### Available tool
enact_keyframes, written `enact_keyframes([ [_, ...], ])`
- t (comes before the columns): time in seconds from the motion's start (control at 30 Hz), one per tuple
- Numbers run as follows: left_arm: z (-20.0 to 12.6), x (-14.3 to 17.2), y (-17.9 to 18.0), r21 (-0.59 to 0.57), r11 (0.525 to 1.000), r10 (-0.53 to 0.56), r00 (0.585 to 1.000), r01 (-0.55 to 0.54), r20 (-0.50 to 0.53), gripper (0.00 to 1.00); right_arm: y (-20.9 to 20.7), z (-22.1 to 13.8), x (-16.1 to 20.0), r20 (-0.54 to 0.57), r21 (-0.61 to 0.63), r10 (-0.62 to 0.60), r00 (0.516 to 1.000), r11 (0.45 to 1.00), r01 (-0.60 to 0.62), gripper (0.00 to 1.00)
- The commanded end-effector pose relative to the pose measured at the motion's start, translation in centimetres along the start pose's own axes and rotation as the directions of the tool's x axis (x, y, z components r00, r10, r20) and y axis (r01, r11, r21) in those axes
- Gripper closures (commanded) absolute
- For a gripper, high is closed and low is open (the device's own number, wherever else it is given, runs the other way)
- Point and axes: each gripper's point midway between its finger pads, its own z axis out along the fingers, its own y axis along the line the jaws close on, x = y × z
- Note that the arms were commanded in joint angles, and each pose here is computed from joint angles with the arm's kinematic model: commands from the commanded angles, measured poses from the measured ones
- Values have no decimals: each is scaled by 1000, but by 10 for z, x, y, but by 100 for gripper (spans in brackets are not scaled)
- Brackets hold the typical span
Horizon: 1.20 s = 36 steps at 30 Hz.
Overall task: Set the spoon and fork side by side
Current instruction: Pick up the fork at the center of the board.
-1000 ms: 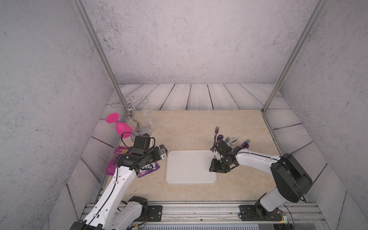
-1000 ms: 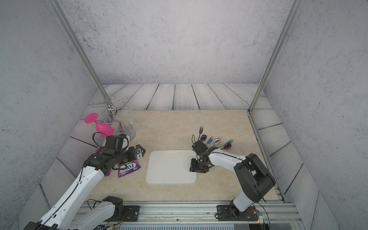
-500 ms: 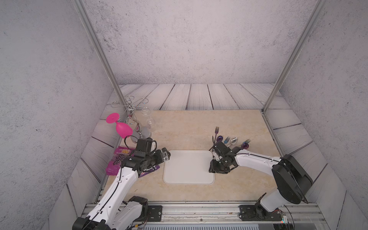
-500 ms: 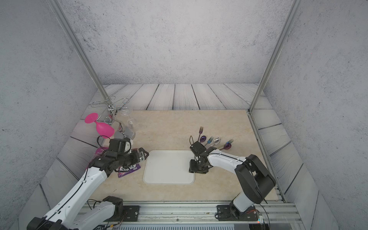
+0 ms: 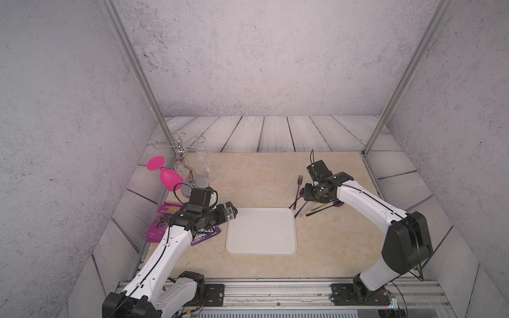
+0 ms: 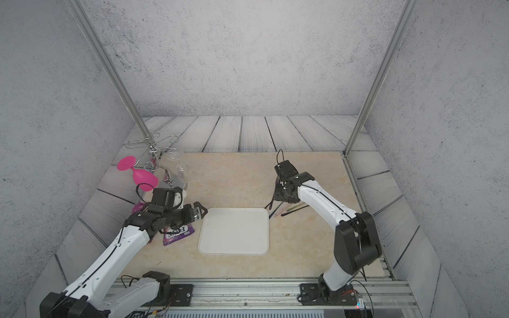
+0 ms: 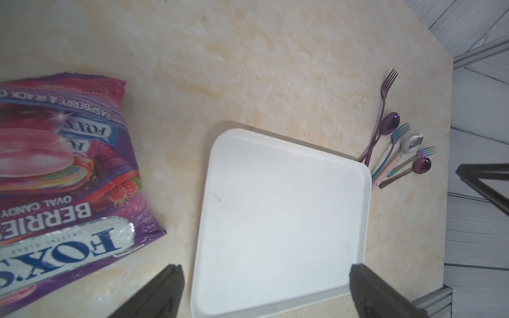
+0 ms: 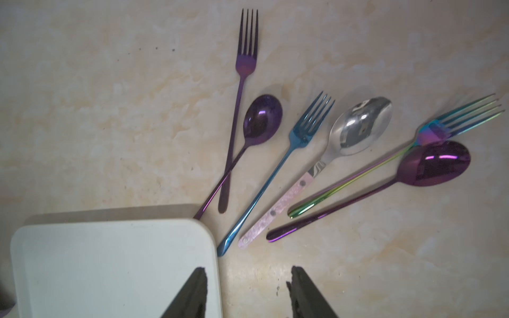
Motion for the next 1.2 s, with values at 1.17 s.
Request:
enact_keyframes([
  [1.17,-3,2,-1,-17,997,75,997,-75,-29,1,10,144,-40,-127,133,66,990,990,-49,72],
])
